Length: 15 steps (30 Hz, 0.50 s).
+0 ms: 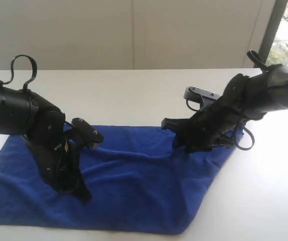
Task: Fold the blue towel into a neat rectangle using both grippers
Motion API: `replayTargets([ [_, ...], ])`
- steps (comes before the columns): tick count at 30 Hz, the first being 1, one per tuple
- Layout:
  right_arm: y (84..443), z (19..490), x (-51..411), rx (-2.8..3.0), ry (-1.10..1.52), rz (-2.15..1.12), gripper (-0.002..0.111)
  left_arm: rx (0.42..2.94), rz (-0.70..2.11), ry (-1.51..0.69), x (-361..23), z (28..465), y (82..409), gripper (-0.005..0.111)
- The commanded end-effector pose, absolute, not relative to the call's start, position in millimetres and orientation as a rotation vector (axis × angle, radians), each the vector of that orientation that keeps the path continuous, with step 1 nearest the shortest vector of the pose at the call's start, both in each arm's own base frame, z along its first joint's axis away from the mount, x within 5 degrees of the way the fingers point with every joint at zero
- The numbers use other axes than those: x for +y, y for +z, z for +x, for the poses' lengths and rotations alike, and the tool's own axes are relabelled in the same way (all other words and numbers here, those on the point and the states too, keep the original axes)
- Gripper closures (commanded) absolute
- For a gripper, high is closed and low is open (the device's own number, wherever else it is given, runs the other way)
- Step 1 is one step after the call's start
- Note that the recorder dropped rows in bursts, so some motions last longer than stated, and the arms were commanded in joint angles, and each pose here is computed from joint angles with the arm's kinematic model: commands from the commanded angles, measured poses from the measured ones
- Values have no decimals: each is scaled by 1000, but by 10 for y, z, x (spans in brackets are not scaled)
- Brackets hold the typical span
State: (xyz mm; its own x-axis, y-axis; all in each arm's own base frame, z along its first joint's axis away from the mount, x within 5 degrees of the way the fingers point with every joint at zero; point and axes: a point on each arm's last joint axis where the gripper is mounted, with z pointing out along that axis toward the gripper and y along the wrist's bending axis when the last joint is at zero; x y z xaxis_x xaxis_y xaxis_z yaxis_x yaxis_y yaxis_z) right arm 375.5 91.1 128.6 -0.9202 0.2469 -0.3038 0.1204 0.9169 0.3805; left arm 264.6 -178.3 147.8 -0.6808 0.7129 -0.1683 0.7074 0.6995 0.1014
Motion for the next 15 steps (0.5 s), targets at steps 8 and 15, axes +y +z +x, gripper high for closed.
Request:
replayTargets([
  [8,1319,3743,904,2732,508,229,75,2725,1142,35,-1784,2637,1464,107],
  [15,1332,3741,904,2730,502,196,96,2724,1142,34,-1785,2638,1464,107],
])
